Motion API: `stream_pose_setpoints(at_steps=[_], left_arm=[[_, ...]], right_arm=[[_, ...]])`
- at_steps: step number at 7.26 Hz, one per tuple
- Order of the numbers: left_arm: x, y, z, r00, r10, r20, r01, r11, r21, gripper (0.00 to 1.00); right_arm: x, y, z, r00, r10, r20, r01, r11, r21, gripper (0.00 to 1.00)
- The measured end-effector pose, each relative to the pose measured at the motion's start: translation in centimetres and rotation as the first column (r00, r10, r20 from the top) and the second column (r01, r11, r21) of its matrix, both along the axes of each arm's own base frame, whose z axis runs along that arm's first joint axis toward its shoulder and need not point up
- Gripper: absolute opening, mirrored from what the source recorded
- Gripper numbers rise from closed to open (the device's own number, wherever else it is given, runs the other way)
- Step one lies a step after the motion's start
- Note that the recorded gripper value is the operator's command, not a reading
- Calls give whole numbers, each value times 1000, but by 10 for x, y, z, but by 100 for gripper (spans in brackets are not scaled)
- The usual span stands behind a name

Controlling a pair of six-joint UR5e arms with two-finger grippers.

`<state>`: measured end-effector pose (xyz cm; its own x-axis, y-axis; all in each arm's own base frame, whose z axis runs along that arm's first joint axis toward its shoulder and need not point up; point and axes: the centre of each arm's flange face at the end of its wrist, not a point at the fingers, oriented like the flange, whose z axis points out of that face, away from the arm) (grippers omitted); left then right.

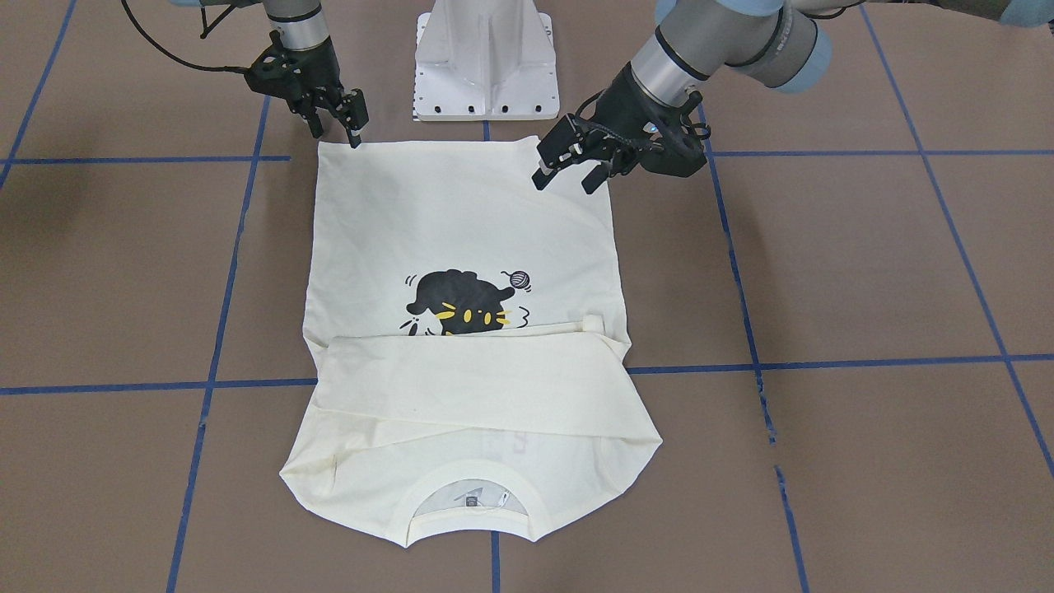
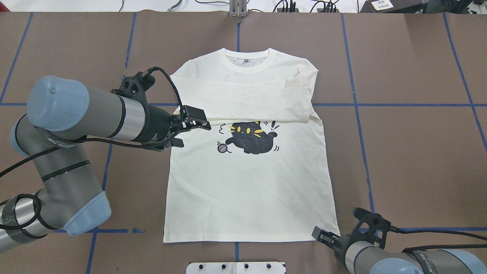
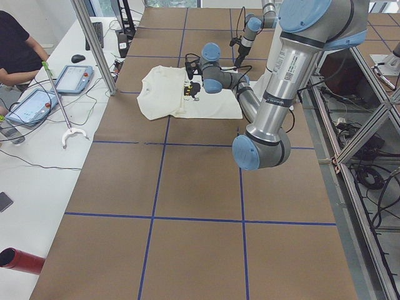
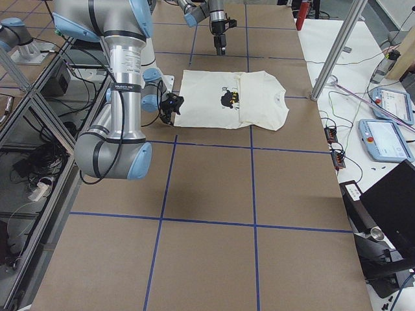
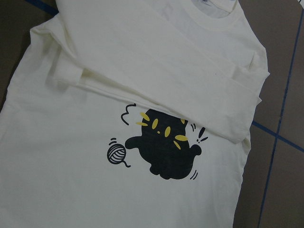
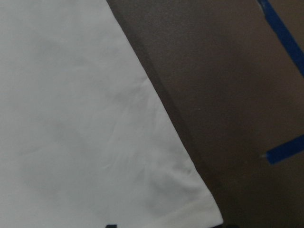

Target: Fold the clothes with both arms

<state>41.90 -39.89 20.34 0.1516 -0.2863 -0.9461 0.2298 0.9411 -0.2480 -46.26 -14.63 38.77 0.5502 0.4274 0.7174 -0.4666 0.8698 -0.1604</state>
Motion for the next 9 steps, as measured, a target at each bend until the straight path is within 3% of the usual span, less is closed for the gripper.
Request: stream_pose_setpoints(at_steps=[1,2,5,6,7,8,9], left_arm=[[1,0,0,1000,-3,-2,3,1000,-13,95],[1,1,1,1000,-4,-3,4,1000,-22,95],[2,1,1,1000,-5,-3,5,1000,-27,95],[2,1,2,1000,-5,0,5,1000,-30,90],[5,4,8,1000,-4,8,5,998,-63,89],[12,18,16,1000,7,30,-3,990,-139,87],[27,48,21,997,21,73,-6,979,-203,86]], right_arm=[[3,2,8,1000,-2,-21,2,1000,-2,43],[4,3,12,999,-3,-32,3,1000,-2,0],[7,2,11,1000,6,-28,-6,1000,-9,0],[7,2,10,1000,6,-26,-7,1000,-9,0],[6,3,9,1000,6,-23,-6,1000,-9,0],[8,3,4,1000,6,-12,-6,1000,-10,0],[11,2,-3,1000,5,3,-5,1000,-11,0]])
